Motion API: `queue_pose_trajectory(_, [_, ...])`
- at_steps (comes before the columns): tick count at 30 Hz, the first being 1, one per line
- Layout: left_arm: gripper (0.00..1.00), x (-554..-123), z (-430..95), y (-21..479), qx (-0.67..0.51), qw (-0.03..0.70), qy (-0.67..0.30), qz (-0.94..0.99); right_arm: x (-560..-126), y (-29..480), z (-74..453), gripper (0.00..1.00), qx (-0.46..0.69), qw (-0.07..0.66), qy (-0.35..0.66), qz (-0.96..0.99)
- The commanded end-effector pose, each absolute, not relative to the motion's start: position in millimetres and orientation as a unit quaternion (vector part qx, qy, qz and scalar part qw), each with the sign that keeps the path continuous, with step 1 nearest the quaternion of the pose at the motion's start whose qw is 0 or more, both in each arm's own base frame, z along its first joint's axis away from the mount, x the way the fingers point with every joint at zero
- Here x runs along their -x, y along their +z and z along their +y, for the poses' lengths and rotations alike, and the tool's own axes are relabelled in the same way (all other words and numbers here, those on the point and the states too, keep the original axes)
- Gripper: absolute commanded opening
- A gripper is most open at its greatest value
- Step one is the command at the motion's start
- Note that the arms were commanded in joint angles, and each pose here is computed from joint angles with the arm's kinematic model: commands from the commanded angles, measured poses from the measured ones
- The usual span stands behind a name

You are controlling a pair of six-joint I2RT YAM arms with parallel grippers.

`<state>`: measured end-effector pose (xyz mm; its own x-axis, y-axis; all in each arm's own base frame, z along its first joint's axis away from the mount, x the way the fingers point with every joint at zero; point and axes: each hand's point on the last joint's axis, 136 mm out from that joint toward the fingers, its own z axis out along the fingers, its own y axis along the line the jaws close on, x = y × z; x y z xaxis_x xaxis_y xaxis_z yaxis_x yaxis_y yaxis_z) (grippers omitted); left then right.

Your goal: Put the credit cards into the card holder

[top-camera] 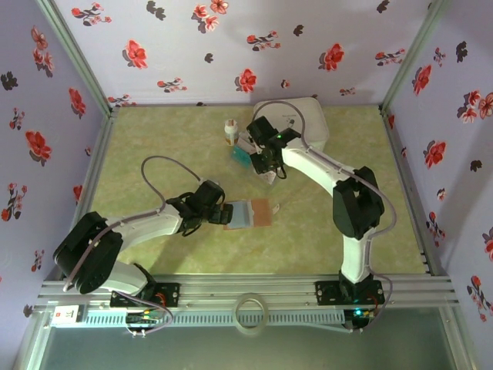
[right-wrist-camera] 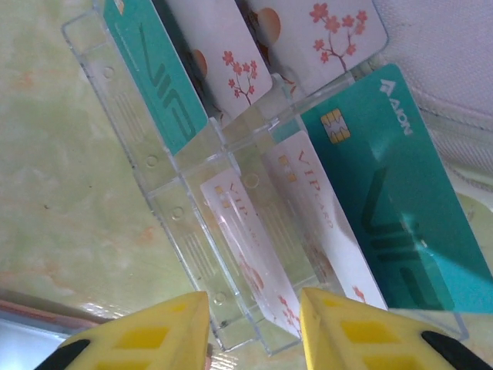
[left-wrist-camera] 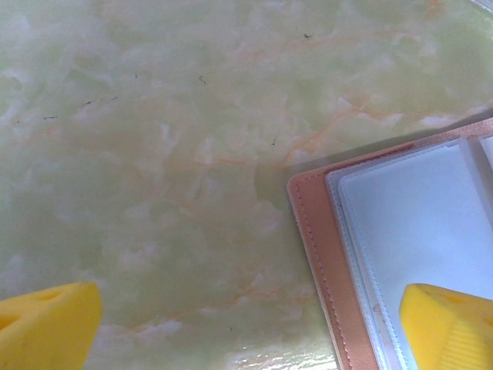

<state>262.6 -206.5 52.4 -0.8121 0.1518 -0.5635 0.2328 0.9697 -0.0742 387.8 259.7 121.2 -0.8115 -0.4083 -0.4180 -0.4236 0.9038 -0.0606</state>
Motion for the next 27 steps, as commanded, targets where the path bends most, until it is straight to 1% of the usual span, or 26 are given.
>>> queue_pose_trajectory(1, [1.00,-264,-206,61,-0.110,0.302,-0.066,0.945,-394,118,252,0.33,0.235,0.206,-0.016,0.950])
queue_pose_trajectory(5, [1.00,-261,-203,59,-0.109,0.300,-0.064,0.946,-397,108,252,0.29,0.241,0.197,-0.024,0.950])
queue_pose_trajectory(16, [1.00,-259,-201,55,-0.106,0.297,-0.063,0.947,-400,89,253,0.28,0.251,0.177,-0.030,0.951])
queue_pose_trajectory(24, [1.00,-259,-200,54,-0.106,0.296,-0.062,0.947,-396,88,256,0.19,0.257,0.171,-0.022,0.951])
queue_pose_trajectory(27, [1.00,-259,-200,53,-0.106,0.296,-0.061,0.947,-396,91,256,0.18,0.260,0.174,-0.021,0.950])
